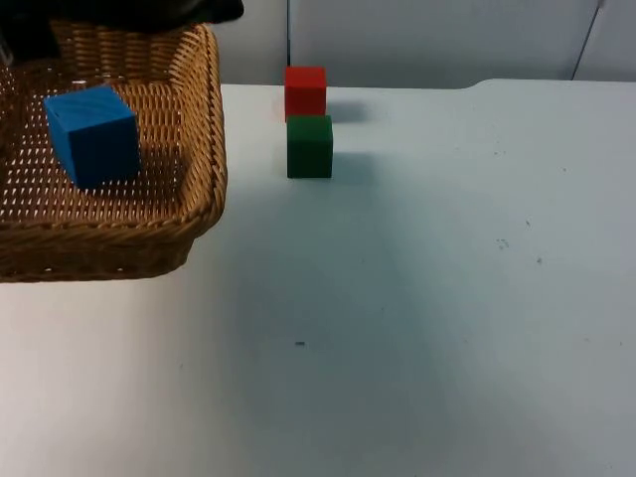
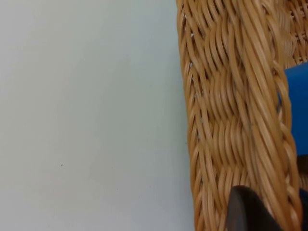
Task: Pick up the basket with the left hand and place the blue cube into the basket with the right hand.
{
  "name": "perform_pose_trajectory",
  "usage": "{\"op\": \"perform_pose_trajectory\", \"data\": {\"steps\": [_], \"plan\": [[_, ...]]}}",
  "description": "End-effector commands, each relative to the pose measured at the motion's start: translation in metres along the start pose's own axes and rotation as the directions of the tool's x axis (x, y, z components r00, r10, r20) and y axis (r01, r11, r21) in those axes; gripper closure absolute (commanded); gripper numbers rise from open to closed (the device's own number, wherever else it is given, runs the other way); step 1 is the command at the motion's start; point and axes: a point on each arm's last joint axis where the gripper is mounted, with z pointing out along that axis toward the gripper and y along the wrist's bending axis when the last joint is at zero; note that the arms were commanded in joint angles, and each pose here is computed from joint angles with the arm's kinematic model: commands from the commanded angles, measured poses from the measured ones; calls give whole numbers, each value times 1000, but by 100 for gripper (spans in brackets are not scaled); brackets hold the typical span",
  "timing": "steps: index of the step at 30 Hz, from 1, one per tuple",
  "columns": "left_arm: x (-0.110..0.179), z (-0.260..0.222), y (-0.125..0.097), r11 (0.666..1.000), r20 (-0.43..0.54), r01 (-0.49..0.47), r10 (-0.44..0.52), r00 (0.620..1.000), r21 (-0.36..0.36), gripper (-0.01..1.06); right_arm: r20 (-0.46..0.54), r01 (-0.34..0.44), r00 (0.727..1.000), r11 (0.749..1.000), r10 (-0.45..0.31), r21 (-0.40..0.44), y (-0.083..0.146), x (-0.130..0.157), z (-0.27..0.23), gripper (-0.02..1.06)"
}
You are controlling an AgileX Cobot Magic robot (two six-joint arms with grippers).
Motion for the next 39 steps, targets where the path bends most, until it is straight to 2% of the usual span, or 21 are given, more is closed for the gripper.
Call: {"op": "perform_pose_trajectory", "data": {"steps": [1,7,12,15,21,22,24,28,33,39], "plan": [[-1,0,-6,999,6,12,-12,1000,42,105,18,46,999,999,-46,4,2,-10,-16,0],[-1,0,-6,999,7,1,-1,1000,42,105,32,141,989,990,-142,8,3,-27,-59,1],[-1,0,-5,999,10,-1,1,1000,36,105,30,175,984,985,-175,10,3,-31,-79,1],[-1,0,-5,999,10,-6,6,1000,36,105,80,196,977,981,-196,15,3,-26,-98,1],[-1,2,-3,1000,4,-2,2,1000,30,105,104,207,973,978,-208,23,1,-1,-121,1],[-1,3,-1,1000,2,-10,10,1000,18,105,104,207,973,978,-208,21,0,13,-127,1],[0,5,1,1000,-3,-13,13,1000,9,105,124,205,971,978,-206,22,-1,19,-135,1],[0,11,6,1000,-3,-28,29,1000,4,105,183,178,967,984,-179,17,-4,55,-164,2],[1,20,14,1000,-17,-13,13,1000,-11,105,202,158,967,987,-156,8,-6,84,-190,2],[1,29,23,1000,-9,-4,4,1000,-29,105,211,161,964,987,-159,10,-8,106,-212,2]]}}
